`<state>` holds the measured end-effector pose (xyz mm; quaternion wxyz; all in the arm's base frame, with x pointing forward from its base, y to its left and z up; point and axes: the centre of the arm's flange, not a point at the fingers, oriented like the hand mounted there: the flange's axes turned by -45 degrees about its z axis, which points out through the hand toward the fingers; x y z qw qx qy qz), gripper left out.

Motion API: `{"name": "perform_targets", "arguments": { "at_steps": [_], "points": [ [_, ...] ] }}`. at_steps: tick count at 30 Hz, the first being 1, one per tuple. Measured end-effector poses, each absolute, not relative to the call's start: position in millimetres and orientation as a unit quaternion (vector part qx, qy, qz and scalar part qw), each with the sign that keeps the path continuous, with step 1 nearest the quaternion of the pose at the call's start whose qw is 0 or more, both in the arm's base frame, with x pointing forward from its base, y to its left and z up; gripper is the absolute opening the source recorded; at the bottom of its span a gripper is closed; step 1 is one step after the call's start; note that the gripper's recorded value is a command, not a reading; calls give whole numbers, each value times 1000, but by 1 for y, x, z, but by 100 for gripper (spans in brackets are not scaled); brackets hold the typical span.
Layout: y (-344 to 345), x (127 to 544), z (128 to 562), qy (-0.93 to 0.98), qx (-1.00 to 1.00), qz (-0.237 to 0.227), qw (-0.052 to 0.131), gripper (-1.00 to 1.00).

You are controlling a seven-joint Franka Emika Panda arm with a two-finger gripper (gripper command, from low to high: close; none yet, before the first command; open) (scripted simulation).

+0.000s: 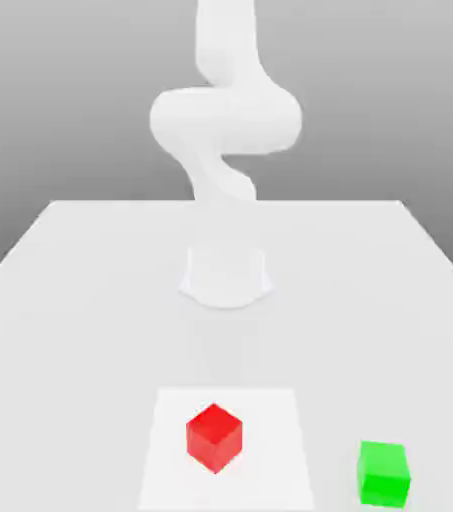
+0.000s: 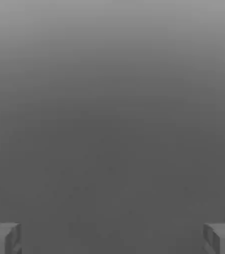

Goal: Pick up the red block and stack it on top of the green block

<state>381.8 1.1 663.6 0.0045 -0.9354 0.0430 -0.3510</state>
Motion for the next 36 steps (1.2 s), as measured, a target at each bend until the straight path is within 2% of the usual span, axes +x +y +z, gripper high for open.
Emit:
{"name": "perform_targets", "arguments": {
  "at_steps": [5, 11, 16, 21, 27, 28, 34, 36],
  "points": [
    [-2, 436, 558, 119, -955, -271, 6, 0],
    [-10, 462, 427, 209, -962, -175, 6, 0],
    [-15, 455, 321, 282, -955, -94, 4, 0],
    [-15, 426, 224, 351, -936, -14, 1, 0],
    [-14, 419, 152, 363, -932, 0, 1, 0],
    [-14, 419, 146, 363, -932, 0, 0, -100],
    [-14, 419, 143, 363, -932, -1, 1, -100],
    [-14, 420, 155, 363, -932, -1, 1, -100]
  ]
}}
